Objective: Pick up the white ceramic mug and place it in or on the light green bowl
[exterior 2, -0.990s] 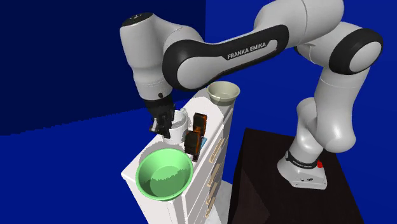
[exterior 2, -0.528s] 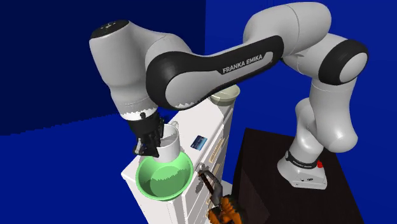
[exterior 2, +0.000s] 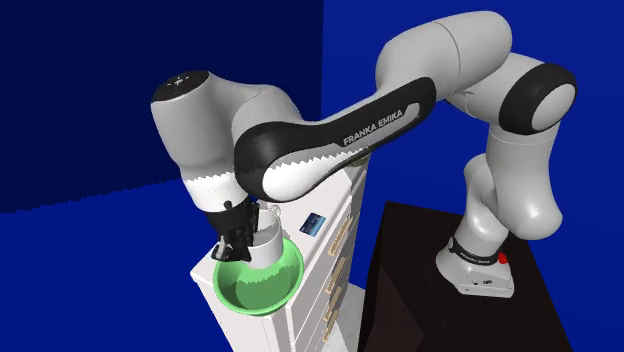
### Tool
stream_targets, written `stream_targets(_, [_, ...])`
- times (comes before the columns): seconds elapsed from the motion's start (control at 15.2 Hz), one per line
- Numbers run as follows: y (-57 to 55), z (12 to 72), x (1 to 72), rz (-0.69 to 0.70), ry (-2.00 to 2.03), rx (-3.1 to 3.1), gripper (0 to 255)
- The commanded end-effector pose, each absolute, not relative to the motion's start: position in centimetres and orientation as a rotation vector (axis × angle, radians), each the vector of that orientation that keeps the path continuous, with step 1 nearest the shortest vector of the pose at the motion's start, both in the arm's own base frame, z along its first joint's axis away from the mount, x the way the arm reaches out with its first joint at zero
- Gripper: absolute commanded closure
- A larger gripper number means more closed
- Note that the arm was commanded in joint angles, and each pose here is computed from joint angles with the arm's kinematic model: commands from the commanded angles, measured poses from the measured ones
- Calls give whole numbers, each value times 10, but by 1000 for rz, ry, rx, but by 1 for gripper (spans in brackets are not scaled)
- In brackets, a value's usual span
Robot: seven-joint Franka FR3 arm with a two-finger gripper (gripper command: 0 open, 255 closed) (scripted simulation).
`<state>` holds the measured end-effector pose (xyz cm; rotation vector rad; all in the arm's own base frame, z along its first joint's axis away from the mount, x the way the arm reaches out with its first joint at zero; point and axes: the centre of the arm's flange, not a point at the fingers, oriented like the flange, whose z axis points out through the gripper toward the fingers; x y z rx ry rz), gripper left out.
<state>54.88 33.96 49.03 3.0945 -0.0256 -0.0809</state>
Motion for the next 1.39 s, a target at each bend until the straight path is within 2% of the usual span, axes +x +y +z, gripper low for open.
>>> stream_targets(0.0, [339, 480, 548, -80, -25, 3095, 255])
stream_targets(0.46, [339, 445, 548, -80, -25, 3095, 255])
stream_targets(0.92, [339, 445, 548, -80, -25, 3095, 255])
stream_targets(0.99, [339, 444, 548, -80, -25, 3095, 0])
stream_targets(1.32, [339, 445, 548, -80, -25, 3095, 0])
